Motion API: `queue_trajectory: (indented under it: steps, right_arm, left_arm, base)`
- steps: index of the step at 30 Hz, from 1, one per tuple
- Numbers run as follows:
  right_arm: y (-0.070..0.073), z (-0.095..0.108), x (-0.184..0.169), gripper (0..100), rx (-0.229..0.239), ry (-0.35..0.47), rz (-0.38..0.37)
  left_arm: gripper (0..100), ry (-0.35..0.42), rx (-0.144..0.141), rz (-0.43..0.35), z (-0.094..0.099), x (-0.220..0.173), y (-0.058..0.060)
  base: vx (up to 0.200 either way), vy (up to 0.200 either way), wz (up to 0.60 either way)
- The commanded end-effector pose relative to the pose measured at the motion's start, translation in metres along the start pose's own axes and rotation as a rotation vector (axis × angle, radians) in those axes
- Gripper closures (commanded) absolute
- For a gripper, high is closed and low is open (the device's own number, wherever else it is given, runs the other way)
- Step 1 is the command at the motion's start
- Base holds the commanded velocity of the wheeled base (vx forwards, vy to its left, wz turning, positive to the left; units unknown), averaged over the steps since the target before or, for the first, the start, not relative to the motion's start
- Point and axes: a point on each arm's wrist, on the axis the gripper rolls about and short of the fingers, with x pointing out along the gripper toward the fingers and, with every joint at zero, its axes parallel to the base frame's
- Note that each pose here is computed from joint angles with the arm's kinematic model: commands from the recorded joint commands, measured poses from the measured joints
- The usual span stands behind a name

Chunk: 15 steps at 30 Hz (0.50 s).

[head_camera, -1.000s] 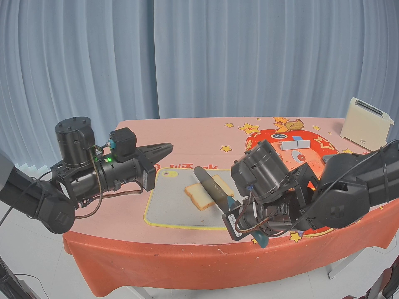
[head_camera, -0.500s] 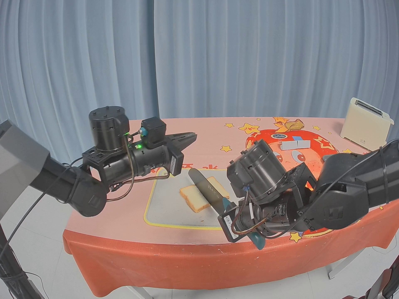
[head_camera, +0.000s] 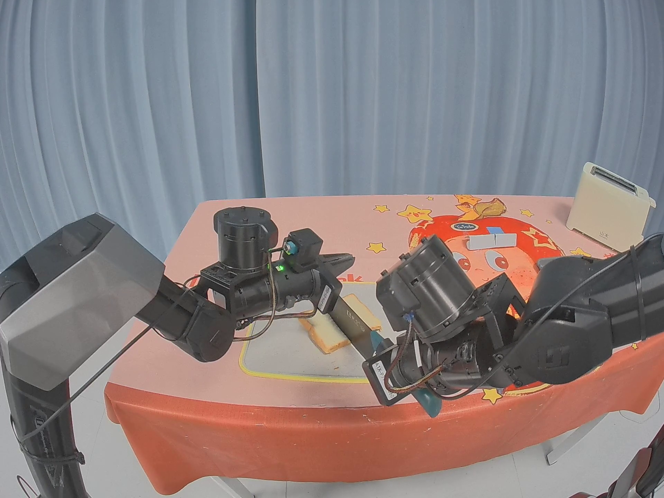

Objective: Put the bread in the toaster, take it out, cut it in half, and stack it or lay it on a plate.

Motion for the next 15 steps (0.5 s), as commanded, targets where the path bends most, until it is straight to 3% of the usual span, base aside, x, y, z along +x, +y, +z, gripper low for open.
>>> queue_trajectory:
  steps: [1,10,15]
  right_arm:
    - [-0.0003,-0.0007,0.0008,100,-0.001,0.003,-0.005]
    - [-0.0020,0.0049,-0.0035,100,0.011,-0.025,-0.007]
    - [-0.0019,-0.0009,0.0016,100,0.002,0.004,-0.013]
  left_arm:
    - [100,0.036,0.005,-0.009,-0.0146,0.0031,-0.0021]
    - [100,0.055,0.006,-0.013,-0.0231,0.0059,-0.0029]
    - [100,0.043,0.009,-0.011,-0.0175,0.0060,-0.0019]
  base:
    - [0.000,0.000,0.00]
    - [0.000,0.000,0.00]
    - [0.000,0.000,0.00]
